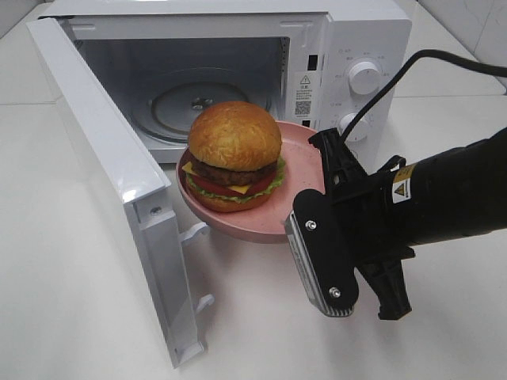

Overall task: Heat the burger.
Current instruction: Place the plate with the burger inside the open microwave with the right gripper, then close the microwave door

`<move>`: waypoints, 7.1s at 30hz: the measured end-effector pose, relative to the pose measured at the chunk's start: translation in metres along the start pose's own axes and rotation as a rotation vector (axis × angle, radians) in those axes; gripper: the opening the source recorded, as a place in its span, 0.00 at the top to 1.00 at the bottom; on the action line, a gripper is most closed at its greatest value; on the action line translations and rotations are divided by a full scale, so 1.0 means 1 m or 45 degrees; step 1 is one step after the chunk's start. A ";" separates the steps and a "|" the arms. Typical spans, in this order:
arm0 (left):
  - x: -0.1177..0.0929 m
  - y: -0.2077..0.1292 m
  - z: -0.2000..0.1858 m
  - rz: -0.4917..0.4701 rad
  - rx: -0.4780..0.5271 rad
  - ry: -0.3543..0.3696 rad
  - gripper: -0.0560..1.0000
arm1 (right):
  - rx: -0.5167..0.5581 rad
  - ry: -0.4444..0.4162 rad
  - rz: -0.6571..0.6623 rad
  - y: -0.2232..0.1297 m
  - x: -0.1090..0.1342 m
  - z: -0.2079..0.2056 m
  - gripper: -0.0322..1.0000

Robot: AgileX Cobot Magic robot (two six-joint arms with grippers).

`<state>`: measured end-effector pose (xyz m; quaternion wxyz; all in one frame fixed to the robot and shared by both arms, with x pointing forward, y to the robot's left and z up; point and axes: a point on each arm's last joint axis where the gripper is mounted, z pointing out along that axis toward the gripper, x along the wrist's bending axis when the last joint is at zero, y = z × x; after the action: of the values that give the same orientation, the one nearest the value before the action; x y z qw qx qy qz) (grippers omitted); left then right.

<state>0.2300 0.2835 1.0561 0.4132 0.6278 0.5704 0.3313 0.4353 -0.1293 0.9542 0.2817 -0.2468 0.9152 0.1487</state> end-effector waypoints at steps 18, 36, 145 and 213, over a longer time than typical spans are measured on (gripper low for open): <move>0.000 0.000 0.000 0.000 0.000 0.000 0.02 | 0.000 -0.087 -0.064 0.002 -0.023 0.009 0.91; 0.000 0.000 0.000 0.000 0.000 0.000 0.02 | 0.028 -0.039 -0.032 -0.007 -0.049 0.028 0.91; 0.000 0.000 0.000 0.000 0.000 0.000 0.02 | 0.116 -0.061 0.092 -0.027 -0.185 0.160 0.78; 0.000 0.000 0.000 0.000 0.000 0.000 0.02 | 0.059 -0.158 1.211 -0.021 -0.092 -0.014 0.23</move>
<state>0.2300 0.2835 1.0561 0.4132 0.6278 0.5704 0.3313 0.5061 -0.1187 1.0169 0.2419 0.2148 0.9112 0.2549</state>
